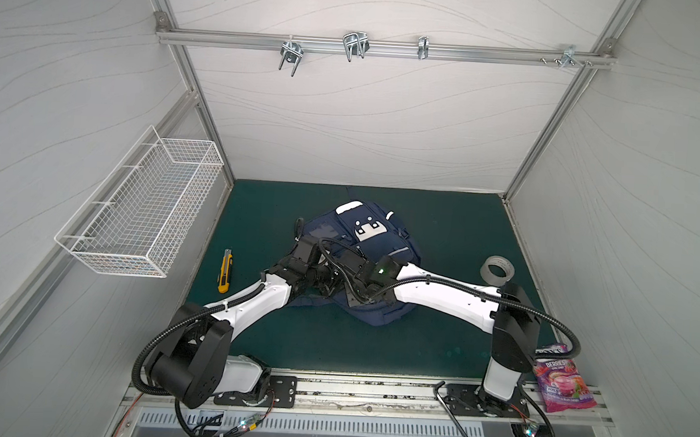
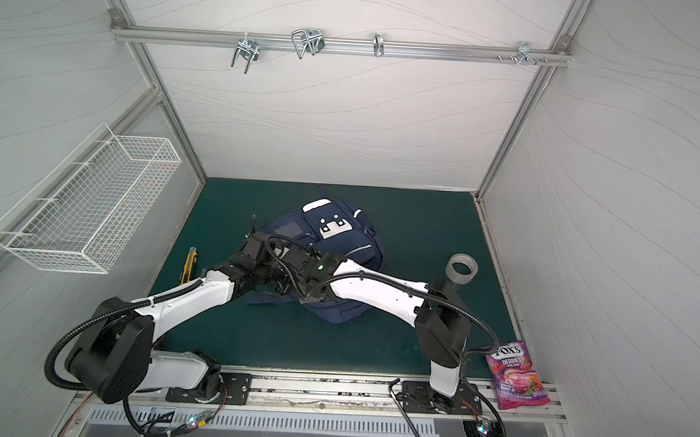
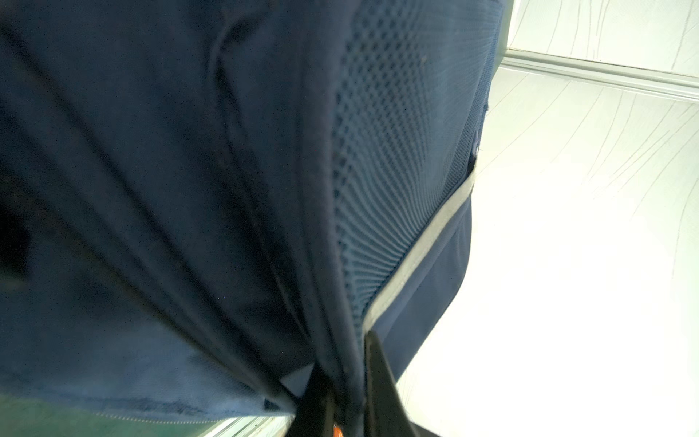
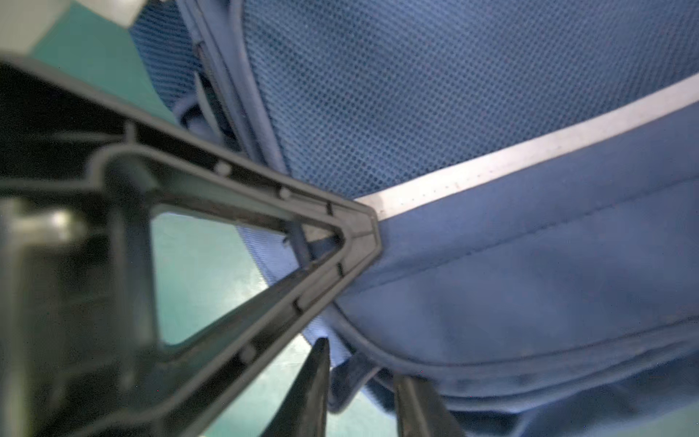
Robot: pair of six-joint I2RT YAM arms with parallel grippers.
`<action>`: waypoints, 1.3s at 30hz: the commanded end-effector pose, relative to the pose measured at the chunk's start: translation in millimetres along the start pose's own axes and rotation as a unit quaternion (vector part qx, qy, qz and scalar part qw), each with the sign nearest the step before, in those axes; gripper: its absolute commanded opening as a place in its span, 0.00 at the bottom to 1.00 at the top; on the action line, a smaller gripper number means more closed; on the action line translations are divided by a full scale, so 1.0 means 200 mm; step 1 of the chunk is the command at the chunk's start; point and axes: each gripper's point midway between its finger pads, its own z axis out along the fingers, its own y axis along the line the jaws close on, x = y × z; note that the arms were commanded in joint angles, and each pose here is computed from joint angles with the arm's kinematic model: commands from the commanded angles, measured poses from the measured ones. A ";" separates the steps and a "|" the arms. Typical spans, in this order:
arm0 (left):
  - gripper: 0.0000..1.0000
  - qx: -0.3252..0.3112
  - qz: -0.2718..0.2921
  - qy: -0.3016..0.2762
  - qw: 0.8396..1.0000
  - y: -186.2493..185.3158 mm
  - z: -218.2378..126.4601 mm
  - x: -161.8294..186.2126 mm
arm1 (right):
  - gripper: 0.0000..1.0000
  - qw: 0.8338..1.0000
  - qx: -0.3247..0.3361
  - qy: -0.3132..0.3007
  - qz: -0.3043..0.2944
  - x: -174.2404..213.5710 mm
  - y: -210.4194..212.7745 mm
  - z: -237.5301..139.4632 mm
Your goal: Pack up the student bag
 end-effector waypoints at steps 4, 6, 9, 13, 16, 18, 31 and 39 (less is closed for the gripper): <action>0.00 0.052 0.039 0.003 0.998 -0.17 0.00 -0.01 | 0.21 1.000 0.025 0.016 0.006 0.03 -0.05 0.00; 0.00 0.053 0.040 0.002 0.998 -0.17 0.00 -0.02 | 0.21 1.000 0.019 0.021 0.005 0.04 -0.04 0.01; 0.00 0.054 0.039 0.001 0.998 -0.17 0.00 -0.02 | 0.21 1.000 0.004 0.027 0.005 0.06 -0.03 0.01; 0.00 0.054 0.040 0.001 0.998 -0.17 0.00 -0.03 | 0.21 0.999 -0.013 0.036 0.004 0.08 0.00 0.02; 0.00 0.055 0.039 0.001 0.998 -0.18 0.00 -0.03 | 0.24 0.999 -0.018 0.039 0.002 0.09 0.01 0.03; 0.00 0.056 0.039 0.001 0.998 -0.18 0.00 -0.03 | 0.19 0.999 -0.018 0.038 0.002 0.08 0.01 0.03; 0.00 0.052 0.043 -0.005 0.998 -0.19 -0.01 -0.06 | 0.00 0.999 0.010 0.038 -0.008 0.10 -0.08 -0.03; 0.00 -0.001 0.050 -0.037 0.998 -0.10 -0.07 -0.12 | 0.00 0.994 0.094 0.045 0.020 0.14 -0.47 -0.08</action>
